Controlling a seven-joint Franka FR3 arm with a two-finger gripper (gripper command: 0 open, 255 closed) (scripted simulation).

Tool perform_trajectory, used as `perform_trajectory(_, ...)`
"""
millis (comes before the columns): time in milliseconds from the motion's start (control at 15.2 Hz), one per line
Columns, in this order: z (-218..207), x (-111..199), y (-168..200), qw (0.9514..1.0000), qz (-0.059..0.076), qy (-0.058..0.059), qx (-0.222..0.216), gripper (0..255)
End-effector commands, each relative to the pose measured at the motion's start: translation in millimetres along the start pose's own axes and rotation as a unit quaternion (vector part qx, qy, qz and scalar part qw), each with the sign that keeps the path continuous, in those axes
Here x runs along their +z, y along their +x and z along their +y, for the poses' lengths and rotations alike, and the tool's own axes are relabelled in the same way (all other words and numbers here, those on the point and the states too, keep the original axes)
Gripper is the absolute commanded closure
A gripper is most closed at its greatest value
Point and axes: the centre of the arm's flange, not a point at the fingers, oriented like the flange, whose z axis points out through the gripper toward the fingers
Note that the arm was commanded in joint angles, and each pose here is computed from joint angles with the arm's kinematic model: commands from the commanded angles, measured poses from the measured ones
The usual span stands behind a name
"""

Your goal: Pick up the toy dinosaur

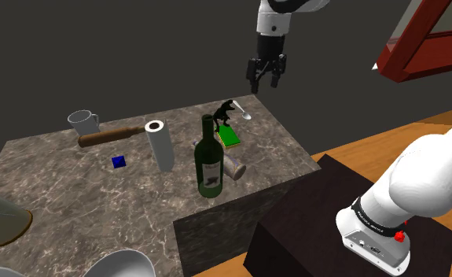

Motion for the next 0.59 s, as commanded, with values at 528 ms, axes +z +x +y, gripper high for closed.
perform_trajectory(528, -10, 73, 138, 0.9971, -0.075, 0.005, 0.01, 0)
